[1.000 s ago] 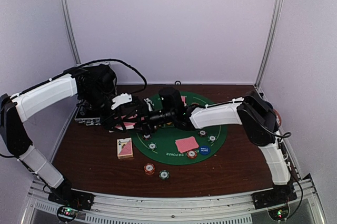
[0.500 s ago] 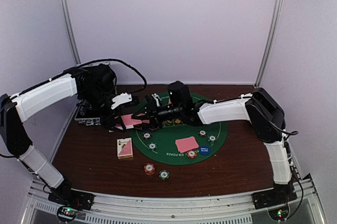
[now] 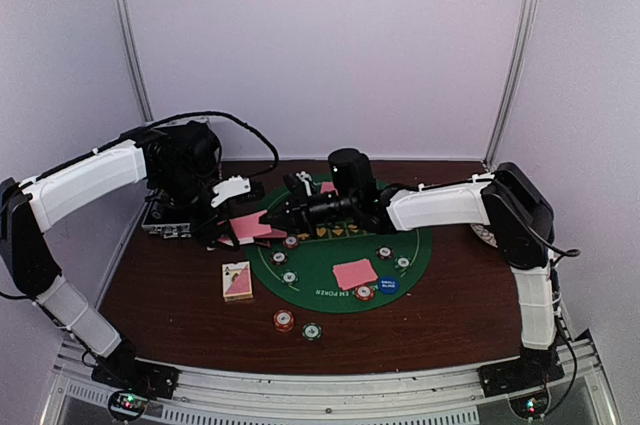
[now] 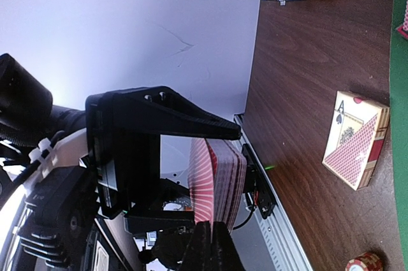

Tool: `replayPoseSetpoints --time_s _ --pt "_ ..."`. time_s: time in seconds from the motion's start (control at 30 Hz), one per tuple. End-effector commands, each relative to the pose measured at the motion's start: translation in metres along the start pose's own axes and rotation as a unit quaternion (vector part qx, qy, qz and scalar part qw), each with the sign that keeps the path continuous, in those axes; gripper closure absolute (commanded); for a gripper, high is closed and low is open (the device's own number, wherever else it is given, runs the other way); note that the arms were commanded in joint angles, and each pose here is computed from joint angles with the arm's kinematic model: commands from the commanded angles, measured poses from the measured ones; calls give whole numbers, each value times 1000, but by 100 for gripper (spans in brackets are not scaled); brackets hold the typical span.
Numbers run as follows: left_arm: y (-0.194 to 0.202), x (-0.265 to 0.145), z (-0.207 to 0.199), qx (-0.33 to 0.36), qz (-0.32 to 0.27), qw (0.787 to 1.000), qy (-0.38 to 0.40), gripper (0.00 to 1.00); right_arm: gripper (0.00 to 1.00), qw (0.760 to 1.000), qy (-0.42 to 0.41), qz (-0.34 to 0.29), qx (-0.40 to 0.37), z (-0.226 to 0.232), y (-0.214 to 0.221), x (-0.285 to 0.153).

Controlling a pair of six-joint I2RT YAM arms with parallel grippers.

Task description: Distribute texas hold em gaming equipment

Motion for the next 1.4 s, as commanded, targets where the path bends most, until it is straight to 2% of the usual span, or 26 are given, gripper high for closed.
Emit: replayPoseSetpoints --time_s 0.0,0.13,0.23,0.3,0.33,0.43,0.53,0.63,0.73,0.87,0.93,1.1,1.2,1.3,1.37 --pt "-6 -8 4 13 -19 1000 -19 100 100 1000 -19 0 -18 26 2 -18" --pt "-5 -7 4 11 -15 1000 -20 100 100 1000 -13 -5 -23 30 -3 -30" --pt "-3 -6 4 11 -11 1000 -20 100 100 999 24 -17 -32 26 -12 -50" --pt "-2 -6 3 11 -9 1000 -22 100 100 995 76 -27 -55 22 -16 -66" --pt "-1 -6 3 10 -8 1000 -23 100 100 989 112 -31 -90 20 -18 -75" --pt "2 -6 2 10 -4 1000 -25 100 100 959 226 -40 -169 20 -22 -97" --pt "6 -5 2 7 1 1000 -26 100 100 909 333 -48 -246 17 -30 -113" --pt "9 -5 2 3 2 1000 -27 100 100 844 426 -57 -319 13 -40 -122" --pt "11 -7 1 2 2 1000 -27 100 100 764 506 -57 -396 4 -49 -120" --pt "12 -9 0 0 0 1000 -26 100 100 637 575 -65 -509 2 -61 -109" --pt "12 -11 -1 -1 0 1000 -26 100 100 590 590 -77 -546 2 -64 -104" --pt "11 -14 -2 0 -4 1000 -29 100 100 506 597 -78 -617 -9 -69 -85" --pt "10 -16 -2 0 -6 1000 -28 100 100 456 613 -54 -643 -30 -72 -70" --pt "10 -17 -2 0 -4 1000 -28 100 100 423 626 -37 -654 -51 -78 -60" --pt "11 -18 -3 0 -4 1000 -28 100 100 414 631 -24 -656 -67 -81 -54"
Point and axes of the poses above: each gripper's point midway between its finger pads, its own x axis out along the fingers, its own z axis along the line the jaws close on, y = z × x, the point moved 5 cm from there along -x, back along the fingers, and after that the axes turned 5 degrees about x, right-handed, at the moved point
